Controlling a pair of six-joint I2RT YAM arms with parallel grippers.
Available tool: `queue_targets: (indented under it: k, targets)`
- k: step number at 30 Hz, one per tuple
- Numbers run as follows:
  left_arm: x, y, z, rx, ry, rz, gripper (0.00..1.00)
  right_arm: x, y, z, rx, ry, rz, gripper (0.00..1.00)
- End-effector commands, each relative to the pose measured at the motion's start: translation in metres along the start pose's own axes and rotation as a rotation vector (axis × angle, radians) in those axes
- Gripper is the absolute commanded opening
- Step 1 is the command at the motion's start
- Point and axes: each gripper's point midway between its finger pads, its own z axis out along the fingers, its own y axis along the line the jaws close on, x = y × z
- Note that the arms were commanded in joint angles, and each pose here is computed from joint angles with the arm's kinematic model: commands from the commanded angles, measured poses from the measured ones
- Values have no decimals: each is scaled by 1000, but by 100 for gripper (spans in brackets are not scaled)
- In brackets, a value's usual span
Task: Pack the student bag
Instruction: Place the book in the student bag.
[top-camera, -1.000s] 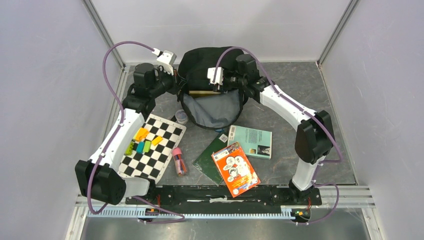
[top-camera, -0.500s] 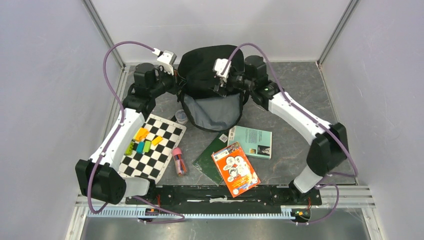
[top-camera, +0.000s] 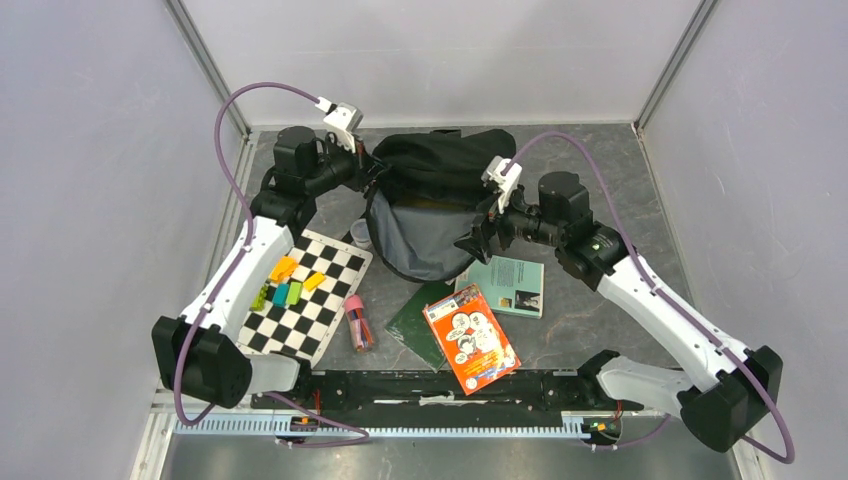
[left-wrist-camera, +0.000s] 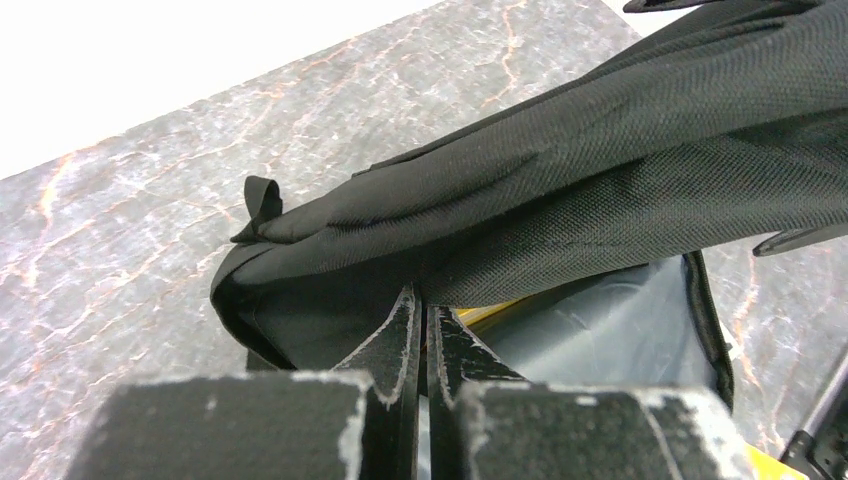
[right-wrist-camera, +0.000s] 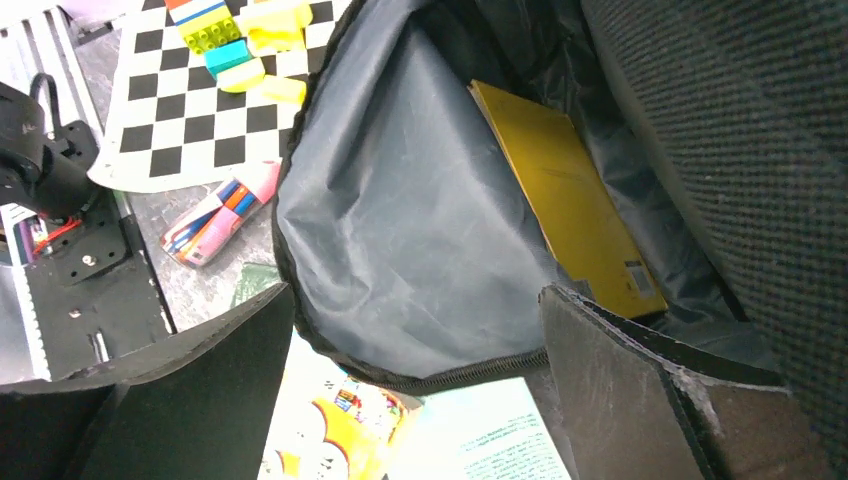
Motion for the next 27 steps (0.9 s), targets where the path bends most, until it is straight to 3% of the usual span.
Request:
queue_targets:
  k: [1,6,12,16,20,27]
  targets:
    - [-8,13,1,-39,-44,-38,2,-60,-2,-24,43,-157,-18,97]
    - [-12,6,1,-3,-61,-57,2,-85,37,-22,-205,-168,-7,98]
    - [-31,-15,-3,72,-144,-74,2,-34,35,-2,-218,-48,55,98]
    - [-44,-19,0,76,-164,-118,2,8,68,12,-355,71,81,98]
    - [-60,-24,3,96,-190,-179,2,40,76,18,-371,181,51,98]
    - [-63,12,10,-106,-182,-290,2,36,102,10,-481,201,25,98]
